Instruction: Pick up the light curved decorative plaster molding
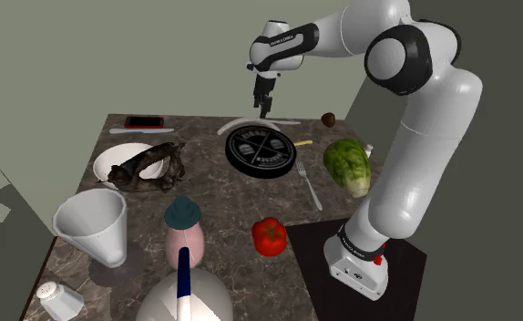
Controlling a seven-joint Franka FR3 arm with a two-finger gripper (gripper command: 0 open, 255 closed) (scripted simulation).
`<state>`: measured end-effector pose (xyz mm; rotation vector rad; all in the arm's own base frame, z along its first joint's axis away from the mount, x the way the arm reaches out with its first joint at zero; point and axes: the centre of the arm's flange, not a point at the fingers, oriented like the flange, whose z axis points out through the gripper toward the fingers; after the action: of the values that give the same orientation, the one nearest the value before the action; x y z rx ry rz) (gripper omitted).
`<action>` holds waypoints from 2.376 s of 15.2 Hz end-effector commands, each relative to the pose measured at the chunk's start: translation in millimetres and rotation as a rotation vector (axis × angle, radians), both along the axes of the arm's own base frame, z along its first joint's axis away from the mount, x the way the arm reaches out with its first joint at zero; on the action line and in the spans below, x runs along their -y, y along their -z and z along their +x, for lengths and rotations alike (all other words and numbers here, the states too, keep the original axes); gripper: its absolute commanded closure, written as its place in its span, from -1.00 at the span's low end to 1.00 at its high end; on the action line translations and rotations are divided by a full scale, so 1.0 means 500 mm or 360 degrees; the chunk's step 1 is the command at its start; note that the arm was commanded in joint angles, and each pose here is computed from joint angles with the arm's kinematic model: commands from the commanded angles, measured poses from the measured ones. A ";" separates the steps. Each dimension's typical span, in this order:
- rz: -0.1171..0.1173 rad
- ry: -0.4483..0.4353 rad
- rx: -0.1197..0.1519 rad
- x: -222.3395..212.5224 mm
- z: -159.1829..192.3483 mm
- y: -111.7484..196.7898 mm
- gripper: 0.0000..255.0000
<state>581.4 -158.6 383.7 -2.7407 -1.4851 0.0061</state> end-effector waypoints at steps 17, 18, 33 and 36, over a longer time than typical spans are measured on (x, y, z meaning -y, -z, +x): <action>-0.0005 -0.0139 0.0004 0.008 0.061 0.107 1.00; -0.0005 -0.0139 0.0004 0.007 0.060 0.106 1.00; -0.0005 -0.0139 0.0004 0.007 0.059 -0.016 1.00; -0.0005 -0.0139 0.0004 0.007 0.059 -0.048 1.00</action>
<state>610.7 -162.5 401.8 -2.6768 -1.6058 0.0064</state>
